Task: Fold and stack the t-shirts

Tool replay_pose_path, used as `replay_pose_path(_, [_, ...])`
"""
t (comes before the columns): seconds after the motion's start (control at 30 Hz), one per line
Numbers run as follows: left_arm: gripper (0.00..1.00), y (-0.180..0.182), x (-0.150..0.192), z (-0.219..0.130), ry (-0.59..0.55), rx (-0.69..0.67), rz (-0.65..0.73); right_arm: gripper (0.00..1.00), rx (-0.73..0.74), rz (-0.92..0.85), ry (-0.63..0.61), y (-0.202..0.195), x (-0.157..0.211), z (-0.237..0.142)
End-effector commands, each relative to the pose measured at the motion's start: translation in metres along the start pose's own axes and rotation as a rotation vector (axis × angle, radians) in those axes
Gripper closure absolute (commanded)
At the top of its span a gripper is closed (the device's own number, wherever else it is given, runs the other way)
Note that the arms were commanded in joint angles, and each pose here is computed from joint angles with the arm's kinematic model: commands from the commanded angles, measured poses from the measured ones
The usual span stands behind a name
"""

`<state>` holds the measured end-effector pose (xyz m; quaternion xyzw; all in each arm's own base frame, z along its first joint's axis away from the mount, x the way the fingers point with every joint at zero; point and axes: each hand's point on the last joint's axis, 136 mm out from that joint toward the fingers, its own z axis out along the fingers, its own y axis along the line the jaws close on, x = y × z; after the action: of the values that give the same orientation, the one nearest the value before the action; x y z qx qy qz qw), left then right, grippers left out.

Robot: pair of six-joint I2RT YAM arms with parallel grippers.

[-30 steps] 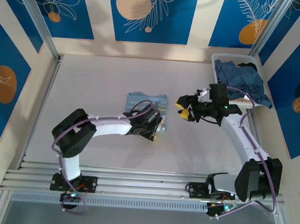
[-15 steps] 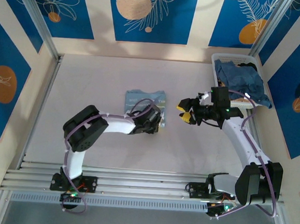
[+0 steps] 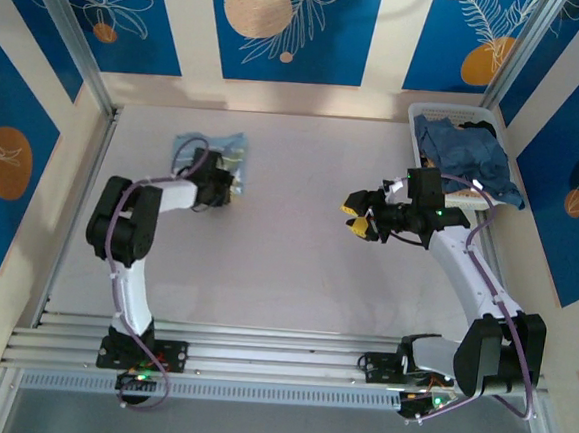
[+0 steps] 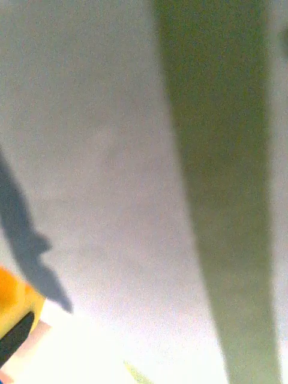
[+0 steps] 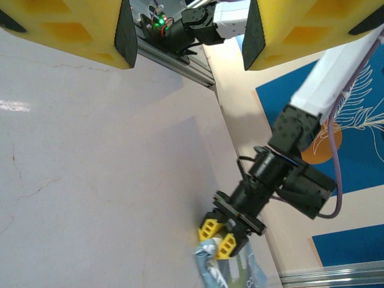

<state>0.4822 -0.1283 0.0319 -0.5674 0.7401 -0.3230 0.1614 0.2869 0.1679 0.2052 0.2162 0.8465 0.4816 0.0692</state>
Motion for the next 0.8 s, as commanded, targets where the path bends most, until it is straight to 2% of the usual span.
replay_pose_path(0.0, [0.72,0.010,-0.043,0.003,0.039,-0.089,0.146,0.48,-0.005,0.013,0.002,0.004,-0.002,-0.002])
replay_pose_path(0.13, [0.72,-0.003,-0.094,0.010,0.044,-0.107,0.191,0.47,-0.016,0.009,0.006,0.007,-0.005,0.001])
replay_pose_path(0.23, [0.70,-0.011,-0.119,0.013,0.038,-0.102,0.198,0.47,-0.033,-0.020,0.003,0.015,-0.007,0.002])
replay_pose_path(0.37, [0.65,-0.028,-0.127,0.017,0.046,-0.067,0.221,0.47,-0.079,-0.092,-0.024,0.033,-0.009,0.000])
replay_pose_path(0.47, [0.59,-0.032,-0.125,0.010,0.034,-0.058,0.232,0.44,-0.115,-0.169,-0.091,0.049,-0.013,-0.008])
replay_pose_path(0.6, [0.42,-0.054,-0.119,-0.032,-0.047,0.005,0.322,0.40,-0.133,-0.279,-0.190,0.067,-0.017,-0.019])
replay_pose_path(0.63, [0.33,-0.064,-0.113,-0.047,-0.063,0.032,0.354,0.39,-0.132,-0.297,-0.216,0.070,-0.019,-0.021])
replay_pose_path(0.67, [0.13,-0.071,-0.105,-0.059,-0.071,0.055,0.379,0.38,-0.130,-0.313,-0.243,0.072,-0.021,-0.023])
replay_pose_path(0.7, [0.00,-0.079,-0.097,-0.076,-0.085,0.086,0.413,0.34,-0.136,-0.344,-0.286,0.075,-0.022,-0.028])
replay_pose_path(0.73, [0.00,-0.085,-0.089,-0.093,-0.105,0.103,0.444,0.22,-0.141,-0.379,-0.331,0.079,-0.023,-0.032])
replay_pose_path(0.77, [0.00,-0.085,-0.083,-0.106,-0.123,0.103,0.462,0.03,-0.142,-0.400,-0.363,0.081,-0.024,-0.037])
